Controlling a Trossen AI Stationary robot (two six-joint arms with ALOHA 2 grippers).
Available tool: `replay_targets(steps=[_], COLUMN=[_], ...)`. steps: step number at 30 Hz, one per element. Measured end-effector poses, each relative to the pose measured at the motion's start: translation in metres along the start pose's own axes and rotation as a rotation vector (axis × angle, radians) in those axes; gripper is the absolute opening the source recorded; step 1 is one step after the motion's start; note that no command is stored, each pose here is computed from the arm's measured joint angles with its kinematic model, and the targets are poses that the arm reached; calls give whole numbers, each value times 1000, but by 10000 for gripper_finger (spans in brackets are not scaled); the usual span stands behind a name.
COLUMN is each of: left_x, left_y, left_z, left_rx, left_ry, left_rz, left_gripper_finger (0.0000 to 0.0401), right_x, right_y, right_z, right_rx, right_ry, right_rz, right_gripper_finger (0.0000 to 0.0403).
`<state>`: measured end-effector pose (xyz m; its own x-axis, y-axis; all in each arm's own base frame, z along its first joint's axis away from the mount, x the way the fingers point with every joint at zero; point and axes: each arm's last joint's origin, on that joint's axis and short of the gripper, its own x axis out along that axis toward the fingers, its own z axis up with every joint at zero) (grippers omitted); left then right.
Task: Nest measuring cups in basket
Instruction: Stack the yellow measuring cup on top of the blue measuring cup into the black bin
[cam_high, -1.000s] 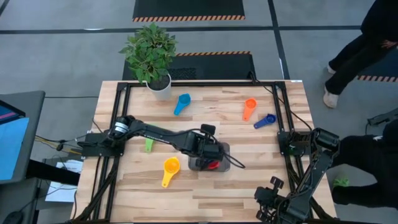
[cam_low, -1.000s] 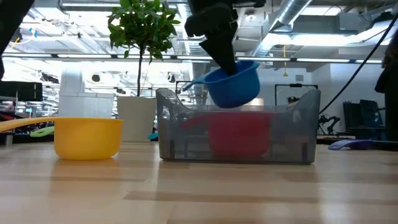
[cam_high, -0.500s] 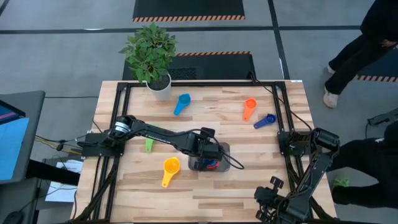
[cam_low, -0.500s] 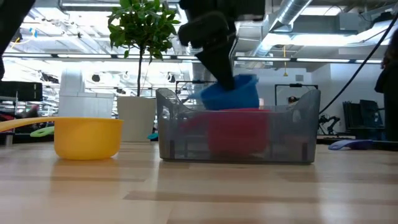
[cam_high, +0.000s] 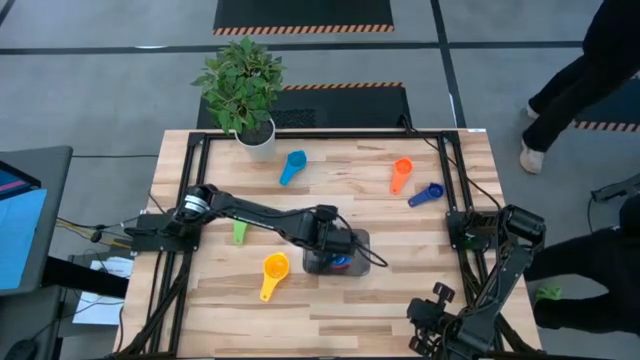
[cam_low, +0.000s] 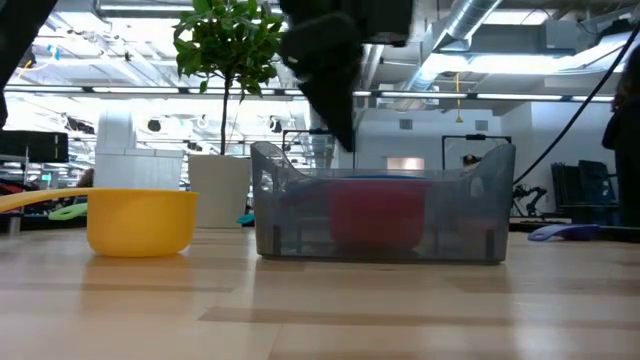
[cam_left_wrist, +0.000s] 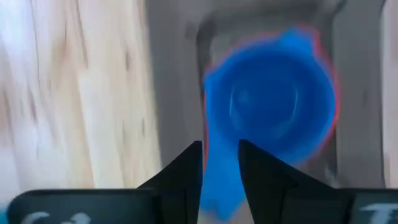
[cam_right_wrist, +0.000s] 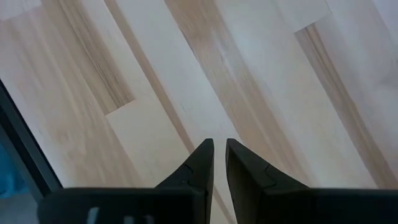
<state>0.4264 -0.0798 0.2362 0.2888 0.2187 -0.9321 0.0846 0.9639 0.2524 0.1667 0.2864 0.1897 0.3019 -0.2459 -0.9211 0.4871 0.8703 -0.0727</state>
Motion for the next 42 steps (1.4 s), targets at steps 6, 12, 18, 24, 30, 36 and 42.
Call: replay_targets(steps=[6, 12, 18, 24, 30, 36, 42], left_x=[-16, -36, -82, -100, -70, -42, -21], left_y=[5, 5, 11, -6, -22, -27, -30], left_z=[-31, -62, -135, -220, -243, -232, -221], left_rx=[-99, -52, -204, -496, -673, -703, -692], left_ry=[331, 412, 362, 155, -265, -351, -248], left_rz=[64, 221, 214, 45, -173, -284, -237], left_gripper_finger=[96, 96, 96, 96, 96, 116, 148], right_x=[0, 3, 10, 18, 24, 26, 23], right_y=[0, -7, -11, -14, -17, -18, -18], right_z=[0, 10, 27, 46, 59, 64, 56], right_rx=[-1, -5, 40, 67, 50, 2, -34], right_ry=[-1, -56, -76, -66, -54, -19, -6], right_rz=[-4, -75, -124, -154, -171, -177, -181], right_gripper_finger=[65, 65, 65, 65, 65, 65, 65])
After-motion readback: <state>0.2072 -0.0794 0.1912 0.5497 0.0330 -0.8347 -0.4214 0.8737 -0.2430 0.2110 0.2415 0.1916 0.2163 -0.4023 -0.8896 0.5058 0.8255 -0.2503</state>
